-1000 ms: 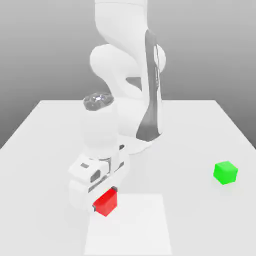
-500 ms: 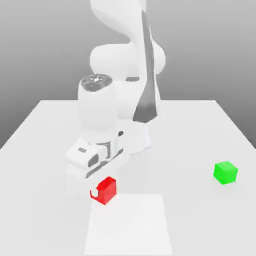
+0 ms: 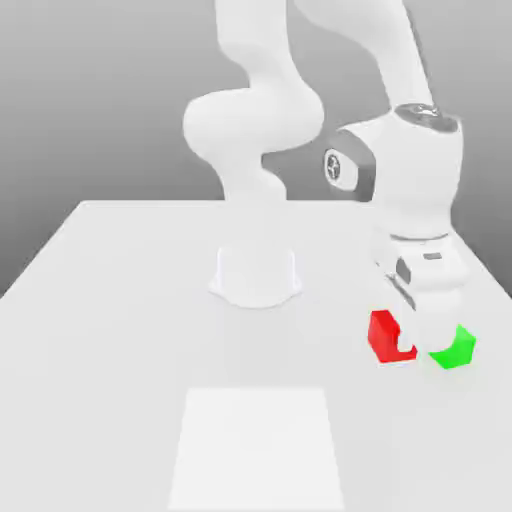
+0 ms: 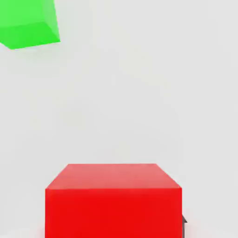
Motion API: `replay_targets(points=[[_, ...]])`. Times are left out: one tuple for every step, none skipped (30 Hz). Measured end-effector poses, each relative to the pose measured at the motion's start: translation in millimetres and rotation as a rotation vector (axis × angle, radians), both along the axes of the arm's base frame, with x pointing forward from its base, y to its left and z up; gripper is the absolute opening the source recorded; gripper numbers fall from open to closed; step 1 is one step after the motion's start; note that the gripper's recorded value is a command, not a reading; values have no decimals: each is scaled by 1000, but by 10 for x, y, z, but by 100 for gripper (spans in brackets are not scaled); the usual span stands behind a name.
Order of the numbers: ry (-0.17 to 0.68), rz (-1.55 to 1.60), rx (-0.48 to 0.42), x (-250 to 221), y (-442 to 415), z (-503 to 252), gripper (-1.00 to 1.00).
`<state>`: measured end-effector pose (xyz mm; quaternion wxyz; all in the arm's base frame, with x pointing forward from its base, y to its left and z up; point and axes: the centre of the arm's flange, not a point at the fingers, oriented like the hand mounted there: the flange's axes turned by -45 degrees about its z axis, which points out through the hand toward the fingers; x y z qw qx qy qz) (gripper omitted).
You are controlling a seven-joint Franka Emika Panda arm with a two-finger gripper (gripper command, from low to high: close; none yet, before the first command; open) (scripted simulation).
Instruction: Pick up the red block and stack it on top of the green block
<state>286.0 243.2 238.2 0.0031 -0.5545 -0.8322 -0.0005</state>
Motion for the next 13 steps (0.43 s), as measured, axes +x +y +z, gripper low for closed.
replay_targets(points=[[-1, 73, -1, -152, 182, 21, -100], [-1, 146, -2, -314, 353, 39, -100], [-2, 222, -3, -496, 521, 63, -100], [-3, 272, -4, -621, 629, 44, -100], [-4, 298, -5, -684, 685, -16, -100], [-4, 314, -5, -724, 722, -98, -100], [-4, 318, -6, -730, 732, -190, -100], [-4, 325, -6, -750, 747, -288, -100], [-5, 326, -6, -753, 746, -389, -100], [-4, 325, -6, -752, 739, -490, -100], [-4, 325, -5, -755, 734, -551, 100], [-4, 325, -5, -755, 734, -551, 100], [-4, 325, -5, -755, 734, -551, 100]])
